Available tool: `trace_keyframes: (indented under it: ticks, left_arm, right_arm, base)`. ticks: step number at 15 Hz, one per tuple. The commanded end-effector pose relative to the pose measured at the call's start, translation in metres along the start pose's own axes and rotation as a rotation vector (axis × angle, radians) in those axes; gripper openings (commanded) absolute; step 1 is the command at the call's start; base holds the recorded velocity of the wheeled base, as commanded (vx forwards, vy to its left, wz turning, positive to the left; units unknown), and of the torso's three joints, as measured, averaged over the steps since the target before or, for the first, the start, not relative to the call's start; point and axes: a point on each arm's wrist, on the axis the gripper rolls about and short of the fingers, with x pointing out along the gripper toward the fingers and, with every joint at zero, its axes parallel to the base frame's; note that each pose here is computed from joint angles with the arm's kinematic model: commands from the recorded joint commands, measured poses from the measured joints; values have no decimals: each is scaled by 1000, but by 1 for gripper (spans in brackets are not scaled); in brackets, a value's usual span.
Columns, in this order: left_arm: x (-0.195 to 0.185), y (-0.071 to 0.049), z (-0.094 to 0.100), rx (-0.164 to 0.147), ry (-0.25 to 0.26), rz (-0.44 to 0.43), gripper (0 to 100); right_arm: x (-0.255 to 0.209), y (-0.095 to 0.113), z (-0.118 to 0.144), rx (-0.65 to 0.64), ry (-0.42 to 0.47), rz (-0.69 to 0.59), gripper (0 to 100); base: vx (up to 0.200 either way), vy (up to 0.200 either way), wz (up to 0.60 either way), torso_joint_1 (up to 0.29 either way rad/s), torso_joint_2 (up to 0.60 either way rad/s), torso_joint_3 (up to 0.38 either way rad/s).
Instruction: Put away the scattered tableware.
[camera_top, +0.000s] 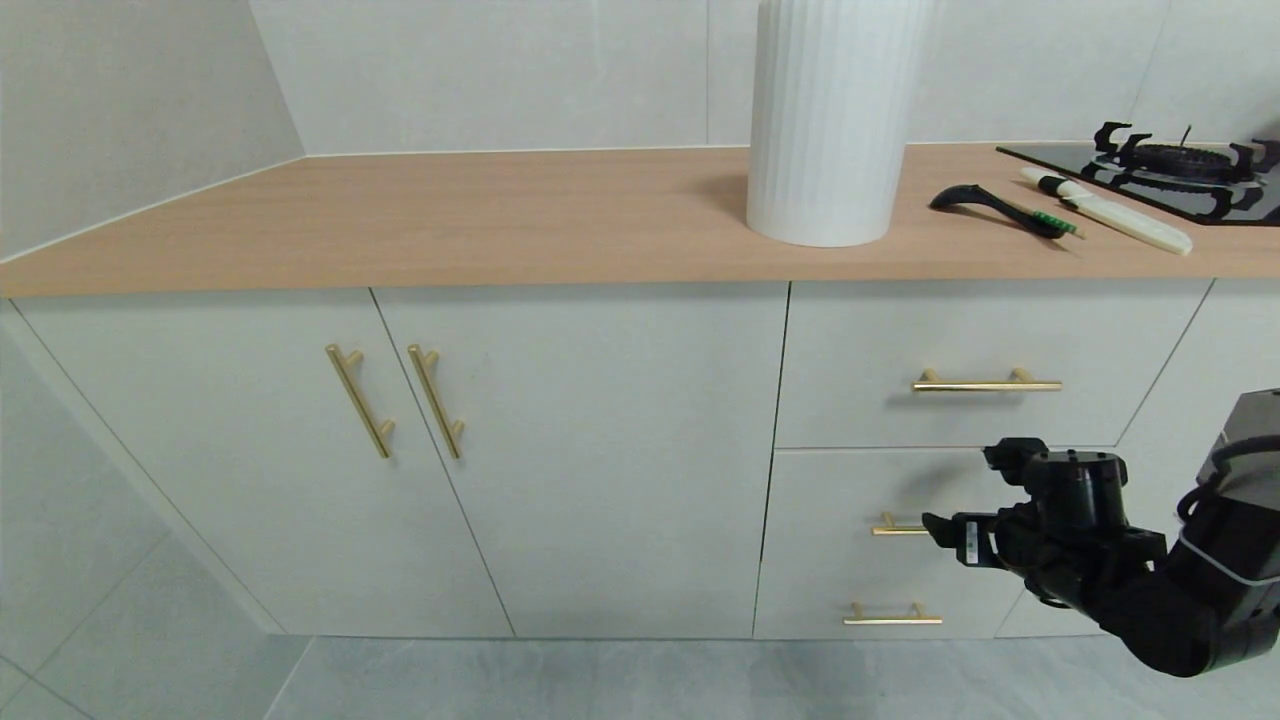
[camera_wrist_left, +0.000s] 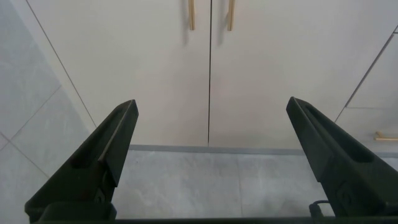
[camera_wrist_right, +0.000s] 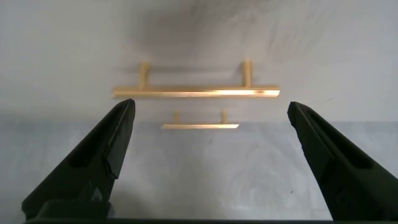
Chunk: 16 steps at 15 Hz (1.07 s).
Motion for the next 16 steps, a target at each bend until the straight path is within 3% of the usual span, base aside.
trace_keyframes:
  ticks: [1,16]
  left_arm:
    - [0,0,0,0,0,0,100]
    - [0,0,0,0,0,0,100]
  right_arm:
    - [15,1,-13,-6,20,-34,100]
    - [31,2,-21,-9,35,-86,100]
  base:
    - [0,0,0,0,0,0]
    - [0,0,0,0,0,0]
